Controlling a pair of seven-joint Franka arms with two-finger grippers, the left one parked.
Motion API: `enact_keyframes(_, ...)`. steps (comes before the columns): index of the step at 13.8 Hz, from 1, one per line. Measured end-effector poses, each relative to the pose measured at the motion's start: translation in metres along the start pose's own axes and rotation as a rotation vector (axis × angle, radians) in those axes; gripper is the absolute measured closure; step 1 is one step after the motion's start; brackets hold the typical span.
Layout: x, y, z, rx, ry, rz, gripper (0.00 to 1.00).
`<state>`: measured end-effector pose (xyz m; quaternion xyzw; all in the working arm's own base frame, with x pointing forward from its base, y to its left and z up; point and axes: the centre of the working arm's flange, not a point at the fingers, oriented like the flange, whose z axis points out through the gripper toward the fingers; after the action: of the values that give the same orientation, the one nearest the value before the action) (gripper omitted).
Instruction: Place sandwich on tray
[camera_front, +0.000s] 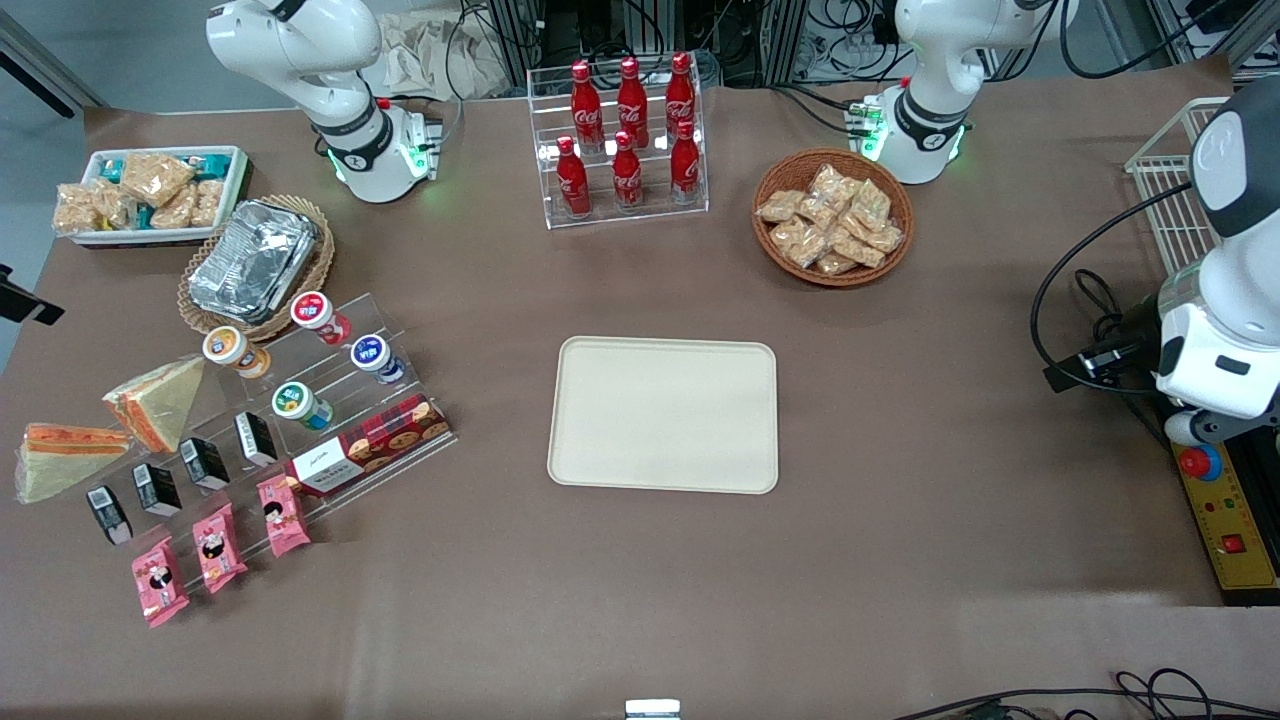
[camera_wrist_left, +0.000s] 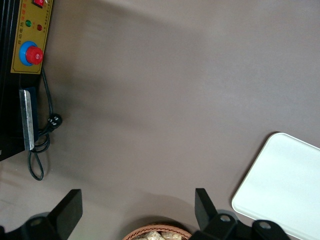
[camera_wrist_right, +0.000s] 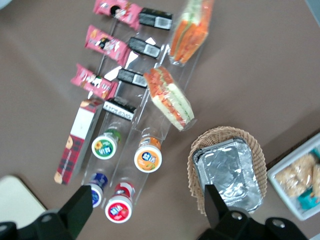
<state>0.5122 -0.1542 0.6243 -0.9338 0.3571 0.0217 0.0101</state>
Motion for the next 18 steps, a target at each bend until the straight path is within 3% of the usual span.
enact_keyframes(4, 0.016, 0.007, 0.001, 0.007, 0.026, 0.194, 0.01)
enact_keyframes(9, 0.052, 0.024, 0.035, -0.025, 0.022, 0.295, 0.01)
enact_keyframes(11, 0.072, 0.037, 0.051, -0.032, 0.039, 0.337, 0.01)
enact_keyframes(18, 0.128, 0.087, 0.093, 0.037, 0.098, 0.451, 0.01)
